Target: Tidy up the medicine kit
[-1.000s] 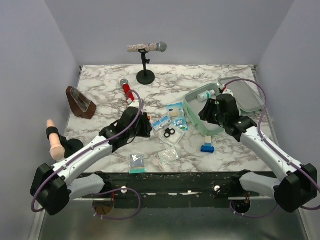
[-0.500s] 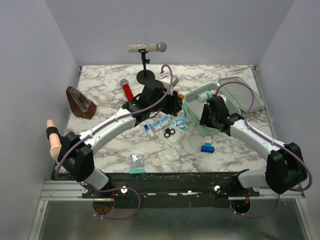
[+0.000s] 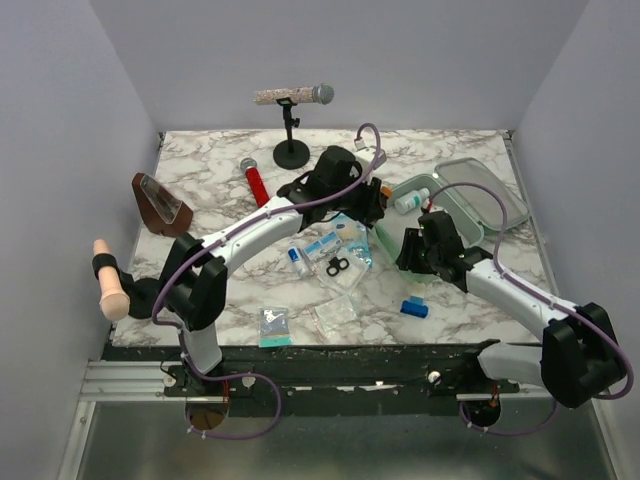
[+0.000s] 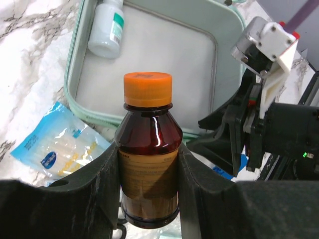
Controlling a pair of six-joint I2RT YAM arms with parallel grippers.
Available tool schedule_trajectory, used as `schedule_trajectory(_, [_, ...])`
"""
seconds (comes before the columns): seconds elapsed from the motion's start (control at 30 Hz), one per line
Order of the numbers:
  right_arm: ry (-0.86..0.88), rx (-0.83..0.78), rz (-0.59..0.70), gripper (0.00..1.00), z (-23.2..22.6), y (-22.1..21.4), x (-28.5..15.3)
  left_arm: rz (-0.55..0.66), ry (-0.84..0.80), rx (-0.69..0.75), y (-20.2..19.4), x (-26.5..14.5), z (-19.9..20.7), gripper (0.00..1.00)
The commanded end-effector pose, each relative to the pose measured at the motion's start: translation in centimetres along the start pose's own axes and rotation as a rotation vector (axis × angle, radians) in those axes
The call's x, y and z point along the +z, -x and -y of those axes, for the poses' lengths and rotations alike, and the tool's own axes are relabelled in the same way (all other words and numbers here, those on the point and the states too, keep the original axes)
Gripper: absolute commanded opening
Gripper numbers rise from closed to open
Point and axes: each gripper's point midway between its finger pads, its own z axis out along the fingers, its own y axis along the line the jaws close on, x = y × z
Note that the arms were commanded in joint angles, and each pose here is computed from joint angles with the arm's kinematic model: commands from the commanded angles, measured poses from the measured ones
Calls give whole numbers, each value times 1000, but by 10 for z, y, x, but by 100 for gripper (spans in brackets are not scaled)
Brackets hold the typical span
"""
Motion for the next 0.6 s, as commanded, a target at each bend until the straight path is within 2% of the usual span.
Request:
schedule_trajectory(0.0, [63,-26,-48,54,-6,-17,-16,37,-68,53,23,4,18,31])
schedule_trajectory(0.1, [120,-41,-35,53,-16,-13,-27,33,-80,59,30,13,21,31])
schedule_trajectory(0.17, [111,-23,-14,57,-15,-7,-34,23,-88,68,31,21,23,31])
schedule_trajectory(0.33, [17,79,146,69,-7,40,-65,-22,-93,111,27,49,26,31])
schedule_trajectory(0.47, [-10,123,266,70,-5,74,-101,-89,-79,140,14,74,19,31])
schedule_trajectory(0.57, [-24,115,310,70,2,79,-116,-140,-85,153,-1,90,17,31])
